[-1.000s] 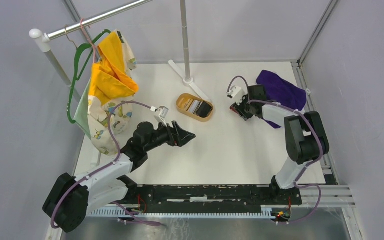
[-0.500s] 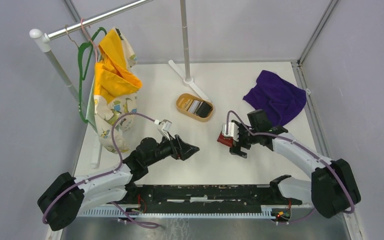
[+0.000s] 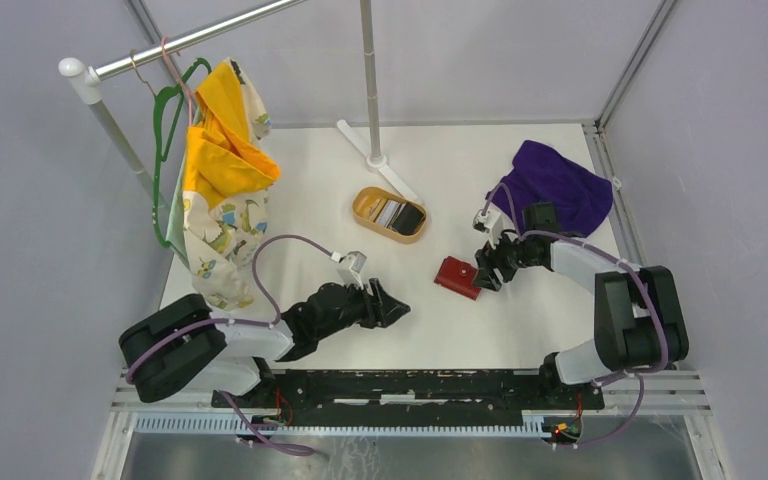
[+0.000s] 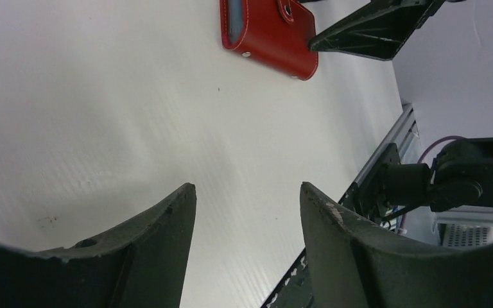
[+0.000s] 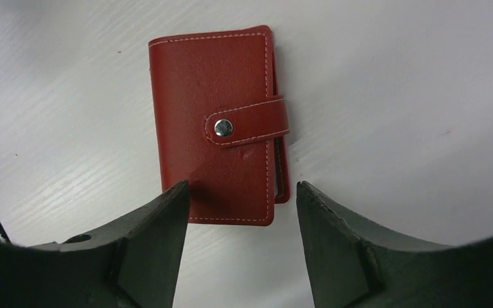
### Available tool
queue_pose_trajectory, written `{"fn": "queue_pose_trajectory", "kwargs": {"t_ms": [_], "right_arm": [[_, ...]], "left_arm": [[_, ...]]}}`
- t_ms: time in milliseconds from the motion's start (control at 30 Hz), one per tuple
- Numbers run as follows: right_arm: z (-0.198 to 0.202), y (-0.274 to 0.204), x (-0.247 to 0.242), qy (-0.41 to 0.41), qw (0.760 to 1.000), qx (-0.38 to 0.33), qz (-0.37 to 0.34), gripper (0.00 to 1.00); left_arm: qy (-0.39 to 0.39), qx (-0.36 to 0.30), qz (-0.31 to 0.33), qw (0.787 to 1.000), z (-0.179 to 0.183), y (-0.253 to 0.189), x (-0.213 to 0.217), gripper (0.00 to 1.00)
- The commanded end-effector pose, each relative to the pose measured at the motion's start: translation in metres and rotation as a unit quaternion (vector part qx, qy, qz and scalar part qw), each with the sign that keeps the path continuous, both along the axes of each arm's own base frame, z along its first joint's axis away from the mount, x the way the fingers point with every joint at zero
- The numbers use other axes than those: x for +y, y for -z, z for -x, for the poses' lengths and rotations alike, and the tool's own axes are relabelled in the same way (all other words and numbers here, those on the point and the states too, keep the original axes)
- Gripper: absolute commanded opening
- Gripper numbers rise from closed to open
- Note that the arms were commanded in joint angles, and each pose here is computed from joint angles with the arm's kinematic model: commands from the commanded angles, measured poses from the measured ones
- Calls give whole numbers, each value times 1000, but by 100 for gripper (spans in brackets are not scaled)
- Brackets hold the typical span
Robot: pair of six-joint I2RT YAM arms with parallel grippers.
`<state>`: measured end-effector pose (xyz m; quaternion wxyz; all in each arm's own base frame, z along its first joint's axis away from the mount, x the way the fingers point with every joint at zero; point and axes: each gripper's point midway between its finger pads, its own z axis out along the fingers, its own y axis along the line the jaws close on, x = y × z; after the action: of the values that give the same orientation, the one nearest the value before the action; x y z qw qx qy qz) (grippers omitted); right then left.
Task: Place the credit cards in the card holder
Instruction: Move the card holder to the center of the board.
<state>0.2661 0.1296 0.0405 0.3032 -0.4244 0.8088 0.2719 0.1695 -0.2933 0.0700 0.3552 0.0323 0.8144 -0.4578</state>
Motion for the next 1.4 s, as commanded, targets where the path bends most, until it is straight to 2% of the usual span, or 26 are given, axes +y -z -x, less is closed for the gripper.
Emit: {"fn": "queue_pose_trajectory", "kwargs": {"t_ms": [0, 100, 267, 367, 500, 633, 700, 767, 867, 933, 1000, 1100, 1133, 1167, 1267, 1333, 1367], "right_arm": [[-5, 4, 8, 40, 997, 54, -34, 67], [0, 12, 10, 37, 996, 75, -38, 67], [21, 17, 17, 0, 992, 114, -51, 48], [46, 16, 33, -53, 989, 124, -53, 43], [80, 11, 60, -147, 981, 118, -48, 42], [85, 1, 66, -183, 976, 104, -57, 47], [81, -6, 65, -199, 976, 77, -51, 54], [73, -13, 60, -209, 977, 36, -31, 63], [54, -32, 53, -221, 973, -66, 4, 69], [54, -52, 56, -264, 953, -150, -4, 79], [64, -73, 68, -328, 913, -239, -39, 97], [92, -85, 82, -439, 814, -369, -92, 98], [97, -87, 87, -455, 797, -382, -107, 98], [99, -88, 93, -465, 795, -371, -115, 98], [100, -74, 96, -495, 799, -325, -106, 80], [95, -63, 98, -483, 817, -300, -90, 70], [92, -58, 100, -474, 826, -293, -82, 68]], "left_arm": [[-51, -20, 35, 998, -28, -27, -19, 66], [-46, -9, 21, 999, -31, -17, -28, 67], [-28, 17, 24, 999, -28, 2, -42, 66], [-25, 28, 23, 999, -26, 13, -42, 65], [-31, 31, 19, 999, -23, 19, -34, 65], [-38, 21, 6, 999, -20, 18, -20, 65], [-42, 12, -12, 999, -20, 18, -14, 65], [-47, -4, -32, 998, -23, 15, -8, 65], [-50, -31, -76, 995, -26, 10, 4, 65], [-37, -57, -89, 994, -25, -1, 8, 65], [-14, -77, -93, 993, -21, -12, 8, 65], [18, -79, -90, 993, -12, -20, 3, 64], [26, -75, -86, 993, -8, -19, 2, 63], [34, -70, -80, 994, -5, -19, 0, 60], [42, -51, -77, 995, 1, -8, -2, 57], [41, -43, -76, 995, 1, -1, -3, 57], [41, -40, -78, 995, 0, 2, -5, 55]]}}
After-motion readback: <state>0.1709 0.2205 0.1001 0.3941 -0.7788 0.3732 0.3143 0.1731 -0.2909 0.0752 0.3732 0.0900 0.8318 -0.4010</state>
